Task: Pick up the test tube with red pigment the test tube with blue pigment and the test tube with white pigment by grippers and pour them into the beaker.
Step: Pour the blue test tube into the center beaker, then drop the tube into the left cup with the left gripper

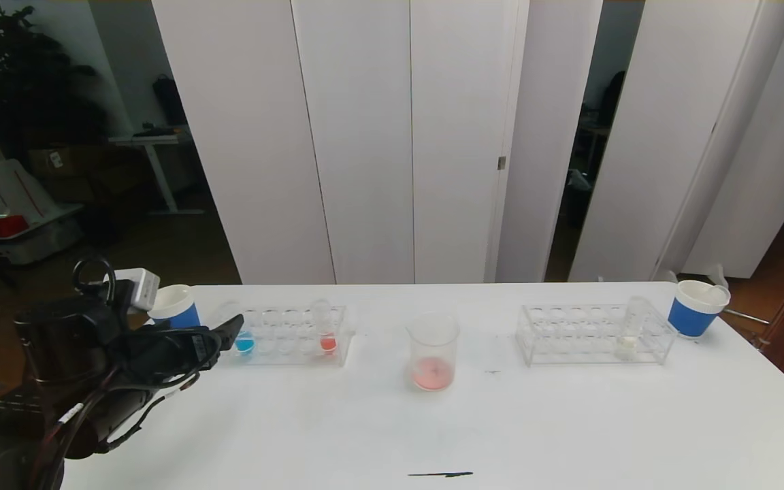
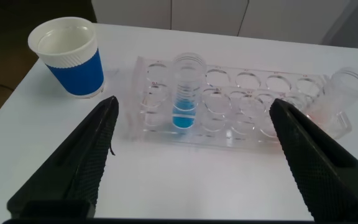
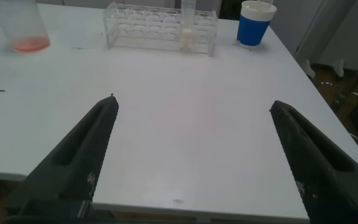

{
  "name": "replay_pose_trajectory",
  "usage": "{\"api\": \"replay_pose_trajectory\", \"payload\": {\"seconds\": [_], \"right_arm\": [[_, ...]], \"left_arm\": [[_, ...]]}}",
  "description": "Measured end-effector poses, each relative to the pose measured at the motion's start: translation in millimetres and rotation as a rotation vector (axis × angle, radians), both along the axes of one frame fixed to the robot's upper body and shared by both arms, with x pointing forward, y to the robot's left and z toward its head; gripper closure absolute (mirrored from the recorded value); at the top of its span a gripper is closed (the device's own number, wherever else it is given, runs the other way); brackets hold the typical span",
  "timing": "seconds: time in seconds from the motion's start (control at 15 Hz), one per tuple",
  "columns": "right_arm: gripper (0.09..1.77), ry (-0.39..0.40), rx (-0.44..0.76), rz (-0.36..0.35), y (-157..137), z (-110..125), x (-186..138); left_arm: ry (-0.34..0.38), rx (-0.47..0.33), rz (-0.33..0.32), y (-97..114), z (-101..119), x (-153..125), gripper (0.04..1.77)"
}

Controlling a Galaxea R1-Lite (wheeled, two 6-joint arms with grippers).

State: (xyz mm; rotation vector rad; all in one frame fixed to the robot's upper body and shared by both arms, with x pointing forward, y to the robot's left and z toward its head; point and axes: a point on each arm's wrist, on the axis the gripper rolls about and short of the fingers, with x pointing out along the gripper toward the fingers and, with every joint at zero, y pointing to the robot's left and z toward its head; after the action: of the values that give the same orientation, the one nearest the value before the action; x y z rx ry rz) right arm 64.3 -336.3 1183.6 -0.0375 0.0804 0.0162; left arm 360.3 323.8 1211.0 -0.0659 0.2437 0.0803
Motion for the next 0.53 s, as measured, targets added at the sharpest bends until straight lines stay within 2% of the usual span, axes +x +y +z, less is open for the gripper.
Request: {"api": "replay_pose_trajectory", "payload": {"seconds": [0.53], "right_arm": [[0.11,0.000,0.000,0.000,0,0,0]], "left_arm": [[-0.075,0.028,0.081,-12,-36,36,0.07]]}}
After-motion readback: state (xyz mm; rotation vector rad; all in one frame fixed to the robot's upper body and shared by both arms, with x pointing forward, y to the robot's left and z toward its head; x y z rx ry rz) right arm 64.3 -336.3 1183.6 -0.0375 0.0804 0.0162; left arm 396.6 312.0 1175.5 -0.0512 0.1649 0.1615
